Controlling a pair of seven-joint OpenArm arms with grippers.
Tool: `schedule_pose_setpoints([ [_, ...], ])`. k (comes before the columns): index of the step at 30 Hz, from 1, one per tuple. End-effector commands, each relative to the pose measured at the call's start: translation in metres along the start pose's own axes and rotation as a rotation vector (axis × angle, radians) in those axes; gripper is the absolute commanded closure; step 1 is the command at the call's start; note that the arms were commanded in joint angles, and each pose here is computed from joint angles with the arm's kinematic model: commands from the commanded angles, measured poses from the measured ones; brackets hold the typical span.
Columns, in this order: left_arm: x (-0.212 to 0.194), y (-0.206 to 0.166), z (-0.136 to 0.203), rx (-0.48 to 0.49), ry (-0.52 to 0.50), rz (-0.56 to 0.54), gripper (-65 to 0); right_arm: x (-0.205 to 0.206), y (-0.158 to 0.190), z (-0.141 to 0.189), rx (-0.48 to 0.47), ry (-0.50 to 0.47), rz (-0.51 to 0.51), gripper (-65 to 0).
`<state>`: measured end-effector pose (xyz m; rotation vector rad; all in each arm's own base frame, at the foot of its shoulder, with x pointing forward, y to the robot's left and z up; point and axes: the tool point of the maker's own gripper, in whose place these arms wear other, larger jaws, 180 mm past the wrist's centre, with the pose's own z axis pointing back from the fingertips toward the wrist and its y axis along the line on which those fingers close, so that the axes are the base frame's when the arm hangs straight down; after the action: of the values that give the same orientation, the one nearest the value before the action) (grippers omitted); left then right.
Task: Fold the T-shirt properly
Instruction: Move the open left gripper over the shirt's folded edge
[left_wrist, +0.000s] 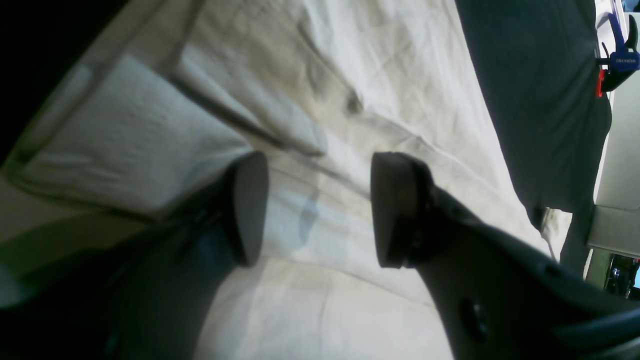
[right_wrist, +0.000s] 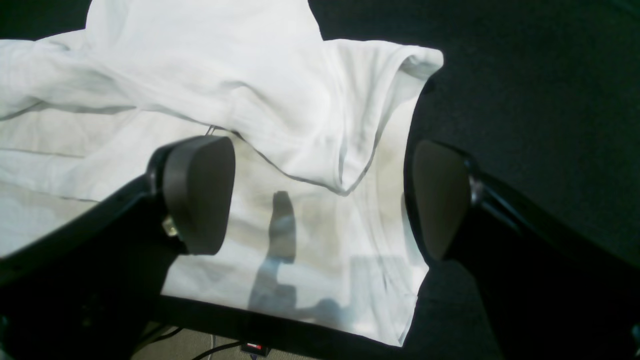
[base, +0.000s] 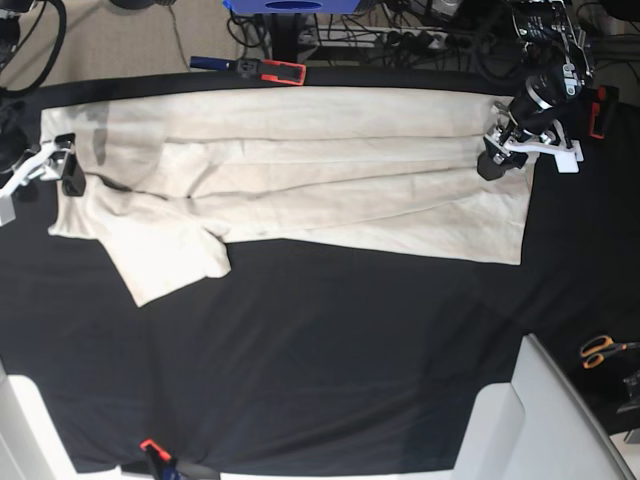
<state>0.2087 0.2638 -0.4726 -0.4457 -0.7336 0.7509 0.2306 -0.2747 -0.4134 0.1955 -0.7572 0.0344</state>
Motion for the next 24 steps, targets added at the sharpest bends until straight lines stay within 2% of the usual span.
schedule_pose_setpoints([
  [1, 0.015, -0.007, -0.001, -0.015, -0.032, -0.016, -32.1, 0.016, -0.002, 0.004, 0.001, -0.047, 0.02, -52.4],
  [6, 0.019, -0.012, -0.005, -0.026, -0.04, -0.015, -32.1, 0.008, -0.002, 0.004, 0.0, 0.002, 0.022, -52.4],
  [15, 0.023, -0.018, -0.008, -0.038, -0.049, -0.011, -32.1, 0.008, -0.004, 0.005, -0.005, 0.001, 0.019, -52.4],
  [24, 0.038, 0.004, 0.006, 0.007, -0.127, 0.058, -32.1, 0.009, -0.004, 0.005, -0.005, 0.002, 0.02, -52.4],
])
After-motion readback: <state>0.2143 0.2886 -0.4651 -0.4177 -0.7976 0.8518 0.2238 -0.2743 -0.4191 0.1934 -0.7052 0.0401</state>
